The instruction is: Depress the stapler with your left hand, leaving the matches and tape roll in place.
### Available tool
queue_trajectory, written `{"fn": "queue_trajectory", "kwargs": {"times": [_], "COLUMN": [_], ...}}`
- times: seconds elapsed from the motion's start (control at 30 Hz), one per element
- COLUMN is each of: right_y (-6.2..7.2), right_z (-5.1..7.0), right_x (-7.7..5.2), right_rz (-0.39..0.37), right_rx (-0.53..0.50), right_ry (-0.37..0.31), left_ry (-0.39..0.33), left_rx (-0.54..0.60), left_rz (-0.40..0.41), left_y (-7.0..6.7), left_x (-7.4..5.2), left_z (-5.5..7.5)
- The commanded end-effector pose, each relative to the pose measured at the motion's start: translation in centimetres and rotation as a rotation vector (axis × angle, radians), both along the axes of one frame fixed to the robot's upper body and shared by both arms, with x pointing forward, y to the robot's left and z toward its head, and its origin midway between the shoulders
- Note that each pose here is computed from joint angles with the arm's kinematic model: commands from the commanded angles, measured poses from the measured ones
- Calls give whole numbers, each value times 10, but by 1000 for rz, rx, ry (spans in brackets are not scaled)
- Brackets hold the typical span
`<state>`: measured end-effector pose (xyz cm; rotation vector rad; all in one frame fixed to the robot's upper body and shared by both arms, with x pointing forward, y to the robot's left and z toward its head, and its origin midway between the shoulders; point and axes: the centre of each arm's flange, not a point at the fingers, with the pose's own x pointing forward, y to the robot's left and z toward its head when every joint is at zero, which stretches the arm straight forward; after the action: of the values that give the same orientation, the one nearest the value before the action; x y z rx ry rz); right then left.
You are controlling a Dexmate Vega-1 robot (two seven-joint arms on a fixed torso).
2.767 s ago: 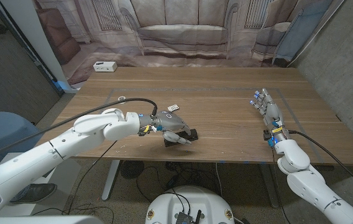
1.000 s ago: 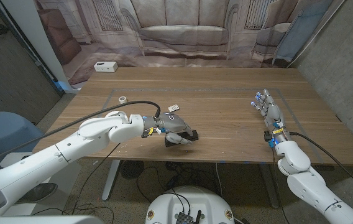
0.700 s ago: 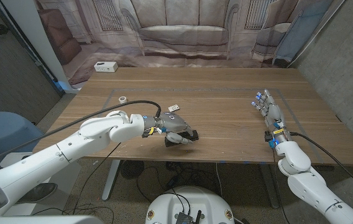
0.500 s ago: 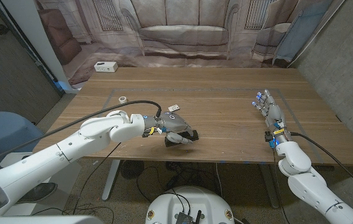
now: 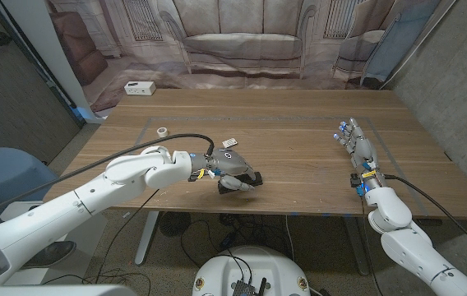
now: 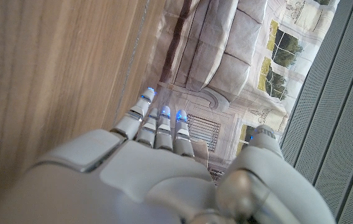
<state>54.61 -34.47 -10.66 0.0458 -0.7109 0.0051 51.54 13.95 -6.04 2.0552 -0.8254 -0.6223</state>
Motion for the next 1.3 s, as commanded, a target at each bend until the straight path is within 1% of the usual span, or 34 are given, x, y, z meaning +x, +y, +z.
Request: {"fn": "queue_trajectory", "kwargs": {"times": [0.03, 0.3, 0.43, 0.73, 0.93, 1.3], "right_y": [1, 1, 2, 4, 5, 6], "right_z": [3, 4, 5, 8, 10, 11], "right_x": [0, -2, -4, -7, -8, -8], "right_rz": [-3, -22, -24, -31, -39, -40], "right_rx": [2, -1, -2, -15, -20, -11], "right_ry": [-6, -15, -18, -26, -24, -23], "left_ry": [-16, -31, -51, -79, -84, -94], "left_rx": [-20, -28, -47, -120, -168, -222], "left_rz": [-8, -16, -22, -58, -82, -116], "left_y": [2, 3, 6, 15, 21, 25], "left_x": [-2, -4, -6, -8, -8, -10], "left_z": [6, 9, 12, 16, 17, 18]}}
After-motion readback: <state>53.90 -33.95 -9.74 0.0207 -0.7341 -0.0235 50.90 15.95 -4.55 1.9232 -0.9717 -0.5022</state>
